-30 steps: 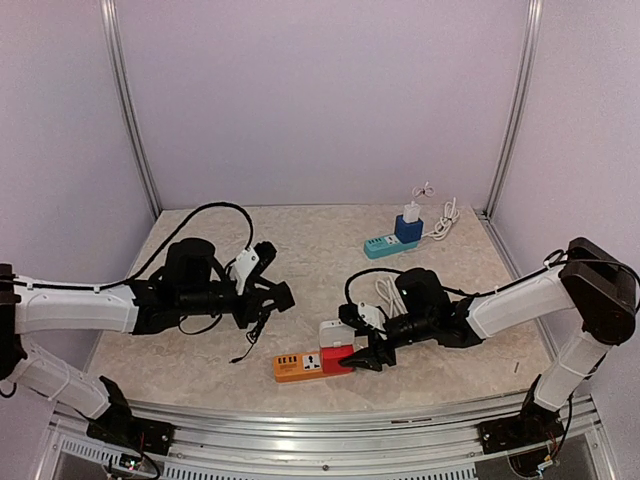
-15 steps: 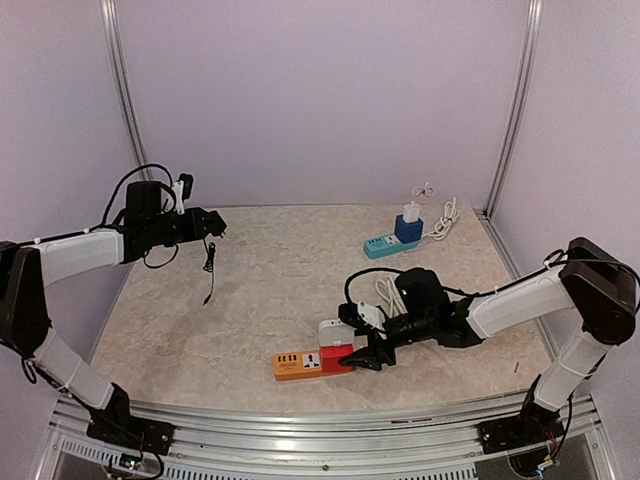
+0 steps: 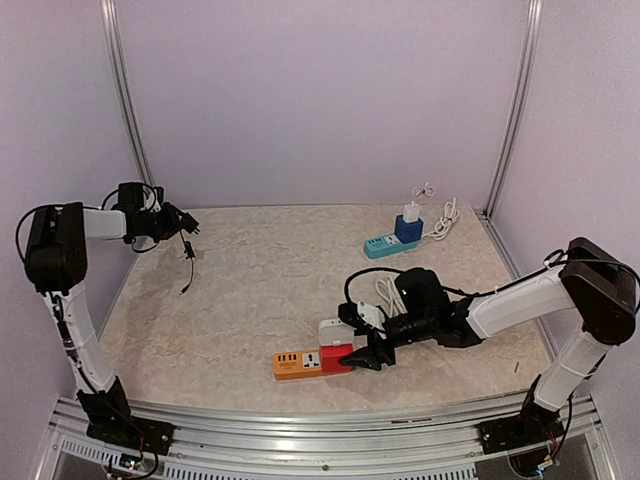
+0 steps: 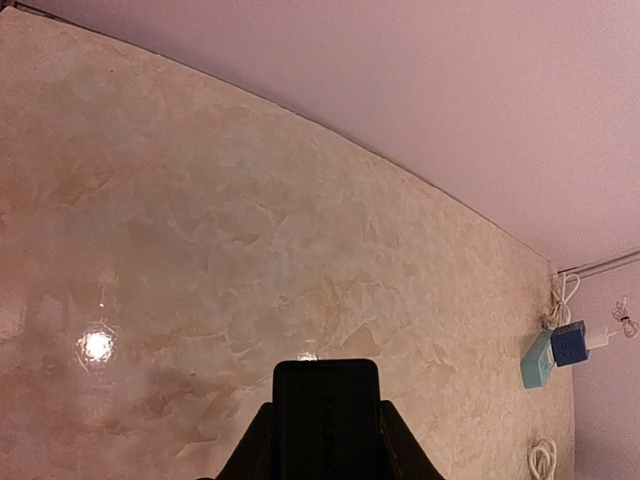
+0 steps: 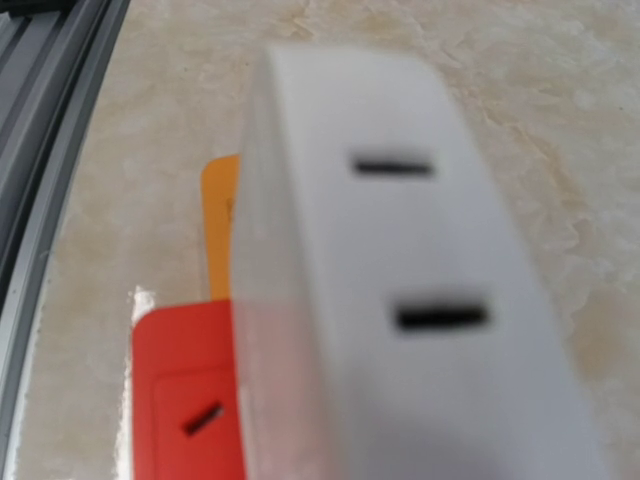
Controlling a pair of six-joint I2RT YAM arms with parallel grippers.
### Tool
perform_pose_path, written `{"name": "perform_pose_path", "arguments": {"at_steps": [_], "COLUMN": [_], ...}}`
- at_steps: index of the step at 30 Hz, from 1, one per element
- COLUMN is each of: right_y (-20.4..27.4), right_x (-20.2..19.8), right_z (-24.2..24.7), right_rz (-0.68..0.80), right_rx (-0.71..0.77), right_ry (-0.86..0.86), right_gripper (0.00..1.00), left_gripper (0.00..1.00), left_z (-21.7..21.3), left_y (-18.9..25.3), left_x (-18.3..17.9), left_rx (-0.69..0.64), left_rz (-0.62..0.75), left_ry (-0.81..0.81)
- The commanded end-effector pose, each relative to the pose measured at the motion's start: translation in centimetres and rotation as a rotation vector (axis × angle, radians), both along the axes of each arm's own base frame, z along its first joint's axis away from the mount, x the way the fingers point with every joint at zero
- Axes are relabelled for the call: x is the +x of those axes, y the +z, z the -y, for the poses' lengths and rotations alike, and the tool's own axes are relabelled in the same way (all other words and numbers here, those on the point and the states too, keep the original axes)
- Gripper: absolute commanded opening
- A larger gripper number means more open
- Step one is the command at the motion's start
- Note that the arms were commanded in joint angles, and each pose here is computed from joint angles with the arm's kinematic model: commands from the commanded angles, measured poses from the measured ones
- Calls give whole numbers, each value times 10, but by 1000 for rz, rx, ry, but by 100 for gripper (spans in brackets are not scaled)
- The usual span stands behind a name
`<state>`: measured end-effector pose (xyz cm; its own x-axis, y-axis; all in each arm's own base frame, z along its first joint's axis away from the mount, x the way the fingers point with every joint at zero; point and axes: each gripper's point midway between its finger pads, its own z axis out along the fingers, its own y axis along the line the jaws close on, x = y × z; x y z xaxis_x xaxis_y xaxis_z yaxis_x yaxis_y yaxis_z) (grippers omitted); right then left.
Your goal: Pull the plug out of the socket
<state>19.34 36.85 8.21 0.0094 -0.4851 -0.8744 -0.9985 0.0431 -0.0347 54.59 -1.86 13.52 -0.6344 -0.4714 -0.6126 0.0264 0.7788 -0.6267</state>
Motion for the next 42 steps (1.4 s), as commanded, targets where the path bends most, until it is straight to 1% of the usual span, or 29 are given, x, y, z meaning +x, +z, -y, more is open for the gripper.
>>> {"name": "perform_pose_path", "arguments": {"at_steps": [1, 4, 10, 13, 15, 18, 21, 25, 26, 28, 29, 32, 33, 34, 35, 36, 38, 39, 41, 42], "right_y": [-28, -29, -32, -33, -33, -33, -32, -30, -30, -29, -29, -29, -29, -28, -28, -28, -28, -27, -27, -27], "right_x": [1, 1, 1, 2, 2, 2, 2, 1, 1, 1, 1, 0, -1, 0, -1, -1, -2, -2, -2, -2], "right_z": [9, 8, 8, 8, 9, 9, 9, 9, 9, 9, 9, 9, 9, 8, 9, 9, 9, 8, 9, 9], "right_rz": [-27, -28, -34, -33, -33, -32, -31, -29, -30, -29, -27, -26, -29, -26, -28, -28, -28, -25, -25, -23], "right_rx": [-102, -105, -113, -115, -116, -117, -114, -105, -104, -100, -98, -95, -94, -91, -92, -90, -88, -85, -85, -83], "right_ry": [-39, -40, -40, -42, -45, -48, -47, -44, -42, -42, -41, -37, -37, -35, -35, -34, -31, -30, -28, -27], "right_gripper": [20, 20, 20, 20, 20, 20, 20, 20, 20, 20, 20, 20, 20, 20, 20, 20, 20, 20, 20, 20], "left_gripper": [14, 16, 21, 26, 34, 48, 62, 71, 74, 78, 80, 82, 83, 83, 83, 83, 83, 83, 83, 83], "left_z": [13, 12, 10, 9, 8, 2, -3, -5, -5, -3, 1, 18, 27, 41, 59, 82, 115, 131, 165, 182], "left_y": [-7, -24, -60, -73, -78, -83, -76, -54, -38, -19, 3, 30, 48, 61, 65, 79, 91, 103, 106, 98], "left_x": [13, 22, 31, 34, 35, 35, 32, 21, 17, 6, 0, -20, -29, -38, -48, -62, -86, -101, -134, -153], "left_rx": [-66, -74, -85, -88, -83, -62, -34, 19, 41, 77, 93, 126, 148, 170, 200, 229, 291, 323, 357, 362], "left_rz": [-28, -51, -140, -164, -176, -196, -195, -152, -119, -70, -13, 76, 135, 186, 221, 275, 356, 420, 509, 543], "left_ry": [-68, -68, -62, -58, -50, -22, 0, 19, 27, 39, 37, 8, -13, -48, -96, -150, -241, -286, -402, -467]}}
